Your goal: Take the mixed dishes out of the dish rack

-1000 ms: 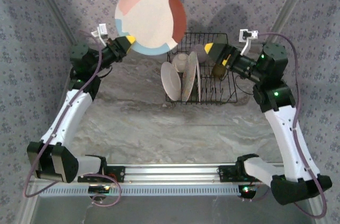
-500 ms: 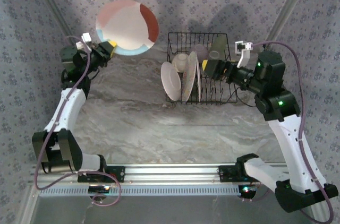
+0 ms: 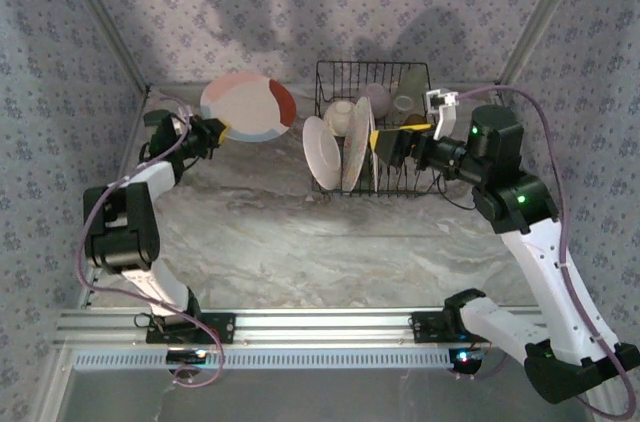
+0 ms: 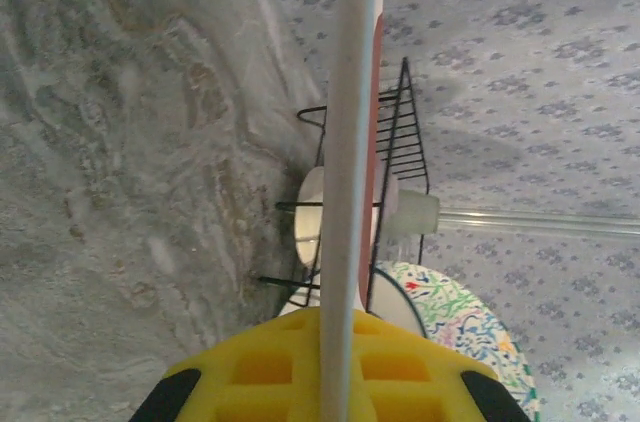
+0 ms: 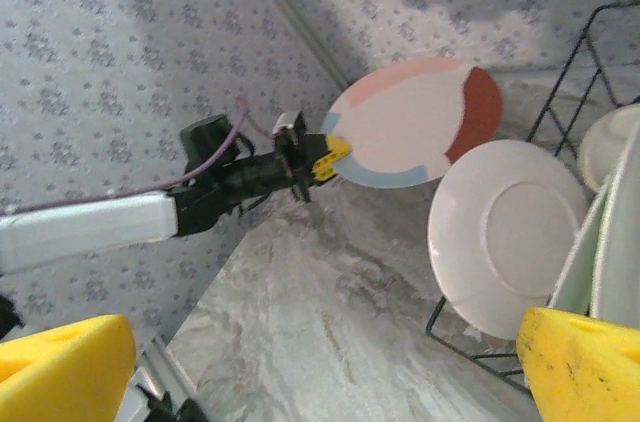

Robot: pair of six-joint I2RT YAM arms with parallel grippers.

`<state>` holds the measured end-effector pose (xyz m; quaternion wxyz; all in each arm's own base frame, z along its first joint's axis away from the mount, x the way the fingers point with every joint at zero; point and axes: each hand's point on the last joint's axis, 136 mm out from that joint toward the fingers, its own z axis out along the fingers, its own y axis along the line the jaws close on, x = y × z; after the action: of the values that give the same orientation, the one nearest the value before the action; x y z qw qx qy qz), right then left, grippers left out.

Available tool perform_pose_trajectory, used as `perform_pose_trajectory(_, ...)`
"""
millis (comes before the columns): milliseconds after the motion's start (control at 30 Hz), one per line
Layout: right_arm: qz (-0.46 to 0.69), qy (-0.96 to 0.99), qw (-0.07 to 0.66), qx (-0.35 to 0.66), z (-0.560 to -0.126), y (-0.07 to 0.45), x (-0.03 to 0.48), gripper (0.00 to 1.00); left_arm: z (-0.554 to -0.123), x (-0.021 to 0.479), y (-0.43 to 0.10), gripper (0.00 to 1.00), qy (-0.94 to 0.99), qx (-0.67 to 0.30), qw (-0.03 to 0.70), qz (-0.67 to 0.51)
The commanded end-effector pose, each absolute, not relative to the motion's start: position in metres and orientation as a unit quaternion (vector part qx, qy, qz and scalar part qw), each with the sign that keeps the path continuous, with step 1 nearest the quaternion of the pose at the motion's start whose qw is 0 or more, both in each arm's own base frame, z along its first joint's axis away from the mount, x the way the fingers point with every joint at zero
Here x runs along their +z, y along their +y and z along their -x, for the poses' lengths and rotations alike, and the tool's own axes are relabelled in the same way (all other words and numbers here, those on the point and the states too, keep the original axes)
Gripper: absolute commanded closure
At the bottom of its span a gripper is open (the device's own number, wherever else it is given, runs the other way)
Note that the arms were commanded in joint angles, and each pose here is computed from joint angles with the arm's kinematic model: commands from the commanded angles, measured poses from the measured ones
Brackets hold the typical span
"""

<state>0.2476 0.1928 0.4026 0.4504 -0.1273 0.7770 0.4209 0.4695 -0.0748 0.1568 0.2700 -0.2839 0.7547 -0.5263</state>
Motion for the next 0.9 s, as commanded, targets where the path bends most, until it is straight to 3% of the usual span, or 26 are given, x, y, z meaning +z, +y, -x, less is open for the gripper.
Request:
perform_pose_trajectory(0,0.166,0.759,0.451,0.439,-0.233,0.203,0.409,0.0,-0.481,0.177,-0.08,1.0,0.744,-0.555,0.304,0.216)
perform_pose_trajectory(867,0.202,0.821,0.387,0.367,-0.214,0.219,0.364,0.0,-0.515,0.109,-0.066,1.0,0.765,-0.538,0.27,0.229)
